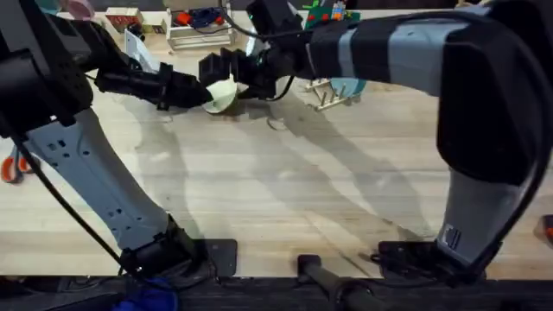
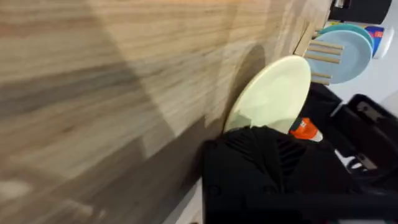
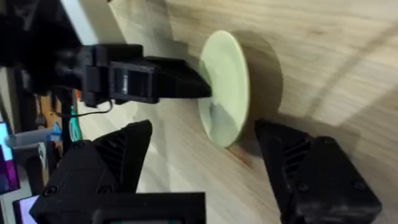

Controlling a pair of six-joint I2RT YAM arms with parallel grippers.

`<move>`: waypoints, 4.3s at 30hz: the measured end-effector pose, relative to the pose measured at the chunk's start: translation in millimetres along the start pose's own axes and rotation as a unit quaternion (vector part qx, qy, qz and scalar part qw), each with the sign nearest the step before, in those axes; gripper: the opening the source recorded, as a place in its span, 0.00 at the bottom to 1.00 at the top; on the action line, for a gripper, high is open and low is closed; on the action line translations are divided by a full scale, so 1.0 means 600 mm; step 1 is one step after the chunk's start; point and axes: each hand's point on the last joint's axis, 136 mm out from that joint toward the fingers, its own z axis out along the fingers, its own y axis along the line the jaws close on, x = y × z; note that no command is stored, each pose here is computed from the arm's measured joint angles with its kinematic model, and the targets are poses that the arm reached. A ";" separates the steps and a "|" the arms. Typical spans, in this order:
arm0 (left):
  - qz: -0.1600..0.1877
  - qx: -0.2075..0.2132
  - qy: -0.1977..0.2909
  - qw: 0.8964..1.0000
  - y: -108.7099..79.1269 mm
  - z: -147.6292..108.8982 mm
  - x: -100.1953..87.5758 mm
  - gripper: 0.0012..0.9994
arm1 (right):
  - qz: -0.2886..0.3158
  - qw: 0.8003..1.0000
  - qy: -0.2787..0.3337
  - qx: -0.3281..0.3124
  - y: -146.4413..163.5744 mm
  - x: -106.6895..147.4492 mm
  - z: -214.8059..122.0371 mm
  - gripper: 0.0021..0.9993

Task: Pick up the plates from the table one by one and place each into a slot on the dish rack.

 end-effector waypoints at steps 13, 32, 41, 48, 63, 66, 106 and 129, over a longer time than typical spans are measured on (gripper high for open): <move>0.000 0.000 0.000 1.000 0.000 0.000 0.000 0.04 | 0.007 1.000 -0.008 0.022 -0.020 0.000 0.013 0.99; 0.000 0.000 0.000 1.000 0.000 0.000 0.000 0.04 | -0.007 0.998 -0.053 0.021 -0.013 -0.032 0.011 1.00; 0.000 0.000 0.000 1.000 0.000 0.000 0.000 0.04 | 0.001 0.998 -0.057 0.024 -0.014 -0.034 0.011 1.00; 0.000 0.000 0.000 1.000 0.000 0.000 0.000 0.04 | -0.001 0.998 -0.056 0.024 -0.009 -0.029 0.014 0.97; -0.001 0.004 -0.005 1.000 0.000 -0.003 -0.003 0.04 | 0.009 0.997 -0.068 0.043 -0.028 -0.040 0.009 0.03; -0.001 0.004 -0.005 1.000 0.000 -0.003 -0.003 0.04 | 0.009 0.997 -0.069 0.043 -0.028 -0.040 0.009 0.03; 0.157 -0.197 -0.035 0.967 -0.197 -0.164 0.083 0.04 | -0.167 0.980 0.078 0.073 0.049 -0.027 -0.115 0.03; 0.259 -0.333 -0.150 0.894 -0.368 -0.255 0.250 0.04 | -0.332 0.904 0.056 0.263 0.064 0.002 -0.418 0.03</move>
